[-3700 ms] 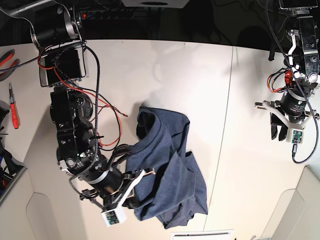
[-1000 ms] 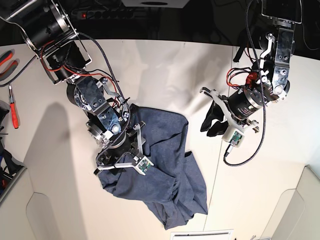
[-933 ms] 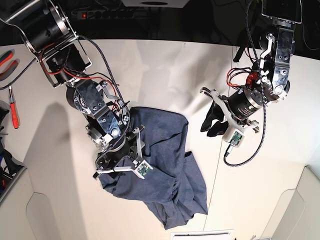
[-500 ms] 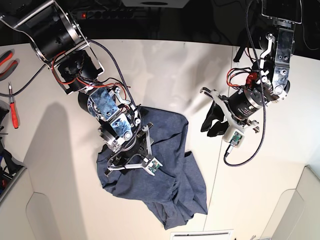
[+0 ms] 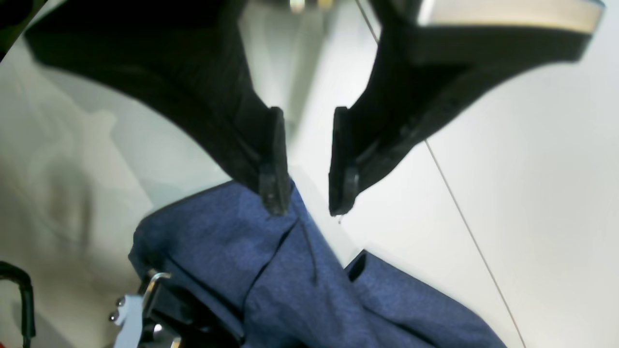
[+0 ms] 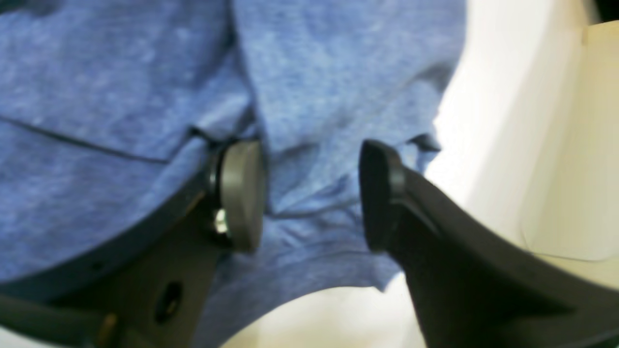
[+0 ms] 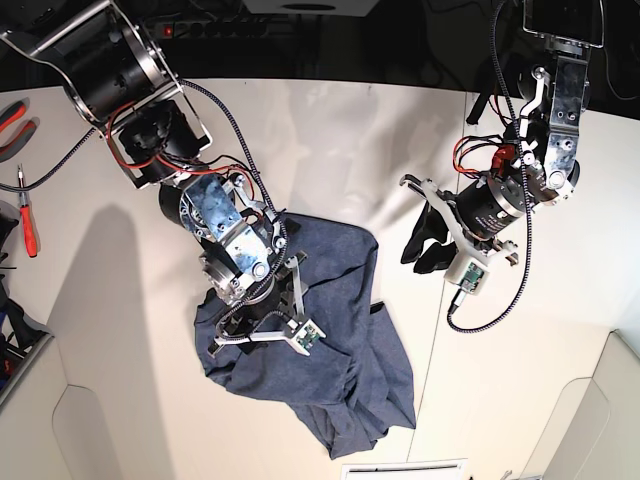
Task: Layout the t-shirt on the table in an organized manner, then fold the t-shirt properly
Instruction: 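Reach the right gripper back and grasp the t-shirt fabric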
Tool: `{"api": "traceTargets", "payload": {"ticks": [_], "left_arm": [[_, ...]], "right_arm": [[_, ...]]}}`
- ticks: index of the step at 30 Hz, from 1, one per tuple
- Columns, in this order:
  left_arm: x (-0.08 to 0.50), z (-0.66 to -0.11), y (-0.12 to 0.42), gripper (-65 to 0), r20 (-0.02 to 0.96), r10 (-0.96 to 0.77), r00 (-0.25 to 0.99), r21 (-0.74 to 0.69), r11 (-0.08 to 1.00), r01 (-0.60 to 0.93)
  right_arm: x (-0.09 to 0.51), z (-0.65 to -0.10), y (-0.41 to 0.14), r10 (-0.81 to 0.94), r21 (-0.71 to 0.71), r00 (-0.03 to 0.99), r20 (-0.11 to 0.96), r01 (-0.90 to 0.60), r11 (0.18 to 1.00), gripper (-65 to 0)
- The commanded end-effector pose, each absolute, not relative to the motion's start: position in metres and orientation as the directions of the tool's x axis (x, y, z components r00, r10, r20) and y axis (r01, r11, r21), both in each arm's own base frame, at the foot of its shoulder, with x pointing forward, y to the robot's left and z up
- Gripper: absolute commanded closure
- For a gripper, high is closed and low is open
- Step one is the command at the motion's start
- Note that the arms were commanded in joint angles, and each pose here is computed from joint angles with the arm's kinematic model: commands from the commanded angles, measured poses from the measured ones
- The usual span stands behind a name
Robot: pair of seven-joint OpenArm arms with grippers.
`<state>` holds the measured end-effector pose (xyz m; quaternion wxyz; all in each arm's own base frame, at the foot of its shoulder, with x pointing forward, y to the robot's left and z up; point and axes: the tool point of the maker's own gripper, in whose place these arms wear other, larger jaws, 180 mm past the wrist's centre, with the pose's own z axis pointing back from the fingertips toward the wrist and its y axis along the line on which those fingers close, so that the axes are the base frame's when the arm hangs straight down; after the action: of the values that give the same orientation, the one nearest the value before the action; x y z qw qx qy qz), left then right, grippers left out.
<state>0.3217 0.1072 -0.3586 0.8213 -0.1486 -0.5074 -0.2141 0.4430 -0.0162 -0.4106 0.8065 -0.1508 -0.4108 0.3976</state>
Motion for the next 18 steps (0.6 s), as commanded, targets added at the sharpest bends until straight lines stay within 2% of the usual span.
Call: {"api": "traceTargets", "payload": {"ticks": [1, 4, 12, 18], "left_arm": [[0.329, -0.344, 0.108, -18.3, 0.919, -0.183, 0.349, -0.018, 0.865, 0.502], [0.33, -0.344, 0.108, -18.3, 0.919, -0.183, 0.348, -0.018, 0.865, 0.502], [0.33, -0.344, 0.108, -18.3, 0.919, -0.183, 0.348, -0.018, 0.865, 0.501], [0.33, -0.344, 0.11, -18.3, 0.919, -0.179, 0.35, -0.018, 0.871, 0.492]], "right_arm": [[0.461, -0.386, -0.012, 0.755, -0.597, 0.302, 0.582, -0.471, 0.649, -30.3], [0.462, -0.383, -0.015, 0.747, -0.603, 0.309, 0.589, -0.447, 0.661, -29.2], [0.467, -0.376, -0.015, 0.743, -0.621, 0.285, 0.606, -0.414, 0.665, -10.9], [0.47, -0.369, -0.007, 0.736, -0.62, 0.23, 0.637, -0.414, 0.666, -2.9]]}}
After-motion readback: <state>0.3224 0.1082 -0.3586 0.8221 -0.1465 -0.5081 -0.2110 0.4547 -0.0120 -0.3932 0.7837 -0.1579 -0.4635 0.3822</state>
